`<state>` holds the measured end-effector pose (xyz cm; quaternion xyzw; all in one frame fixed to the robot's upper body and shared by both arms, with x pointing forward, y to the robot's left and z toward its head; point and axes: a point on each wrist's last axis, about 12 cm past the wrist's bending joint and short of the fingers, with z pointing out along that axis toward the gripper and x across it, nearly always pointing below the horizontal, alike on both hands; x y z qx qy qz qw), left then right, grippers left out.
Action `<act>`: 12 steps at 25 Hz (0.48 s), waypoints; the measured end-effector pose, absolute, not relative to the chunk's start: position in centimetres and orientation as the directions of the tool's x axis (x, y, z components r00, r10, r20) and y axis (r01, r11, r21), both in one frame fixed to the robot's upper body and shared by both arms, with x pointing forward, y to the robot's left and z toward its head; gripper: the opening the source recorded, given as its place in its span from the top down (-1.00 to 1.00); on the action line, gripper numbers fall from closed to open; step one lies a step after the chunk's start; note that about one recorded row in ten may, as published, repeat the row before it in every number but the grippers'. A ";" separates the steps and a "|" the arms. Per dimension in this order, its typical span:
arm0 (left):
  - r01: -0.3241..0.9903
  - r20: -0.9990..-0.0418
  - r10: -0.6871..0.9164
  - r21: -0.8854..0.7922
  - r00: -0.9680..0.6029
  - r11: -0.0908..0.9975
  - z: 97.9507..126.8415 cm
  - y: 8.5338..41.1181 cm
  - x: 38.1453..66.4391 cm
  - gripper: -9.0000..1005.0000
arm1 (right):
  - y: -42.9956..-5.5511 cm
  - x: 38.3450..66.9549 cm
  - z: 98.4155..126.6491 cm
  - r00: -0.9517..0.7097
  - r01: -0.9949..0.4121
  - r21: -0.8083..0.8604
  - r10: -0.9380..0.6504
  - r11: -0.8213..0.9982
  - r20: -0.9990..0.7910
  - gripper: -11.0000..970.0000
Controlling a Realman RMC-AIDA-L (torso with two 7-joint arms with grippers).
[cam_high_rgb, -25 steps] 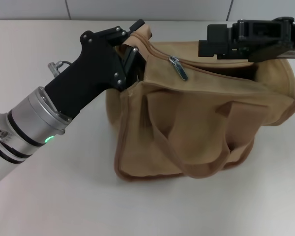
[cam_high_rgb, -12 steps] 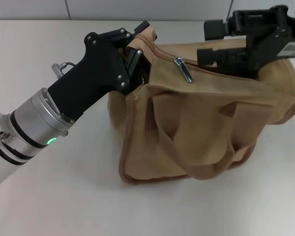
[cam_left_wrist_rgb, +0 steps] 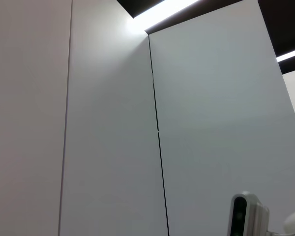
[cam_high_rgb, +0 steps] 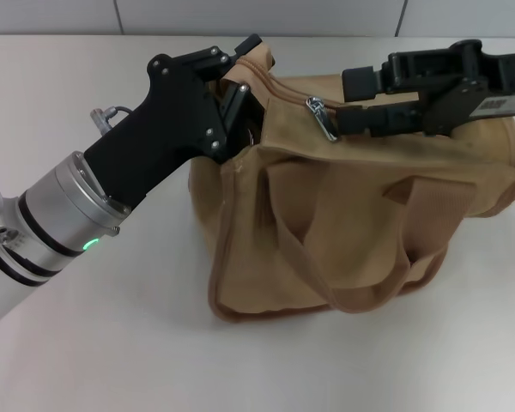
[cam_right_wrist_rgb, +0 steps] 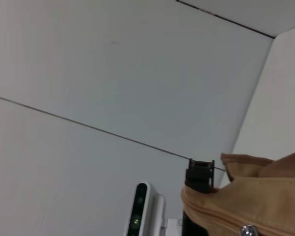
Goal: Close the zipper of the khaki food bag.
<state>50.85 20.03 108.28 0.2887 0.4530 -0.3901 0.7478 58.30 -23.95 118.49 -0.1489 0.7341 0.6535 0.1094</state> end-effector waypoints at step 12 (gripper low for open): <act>0.846 -0.900 -0.326 0.080 0.289 0.527 108.4 19.8 51.0 0.94 | -23.4 59.1 118.3 -0.915 -0.404 0.900 -0.093 0.165 -0.393 -0.43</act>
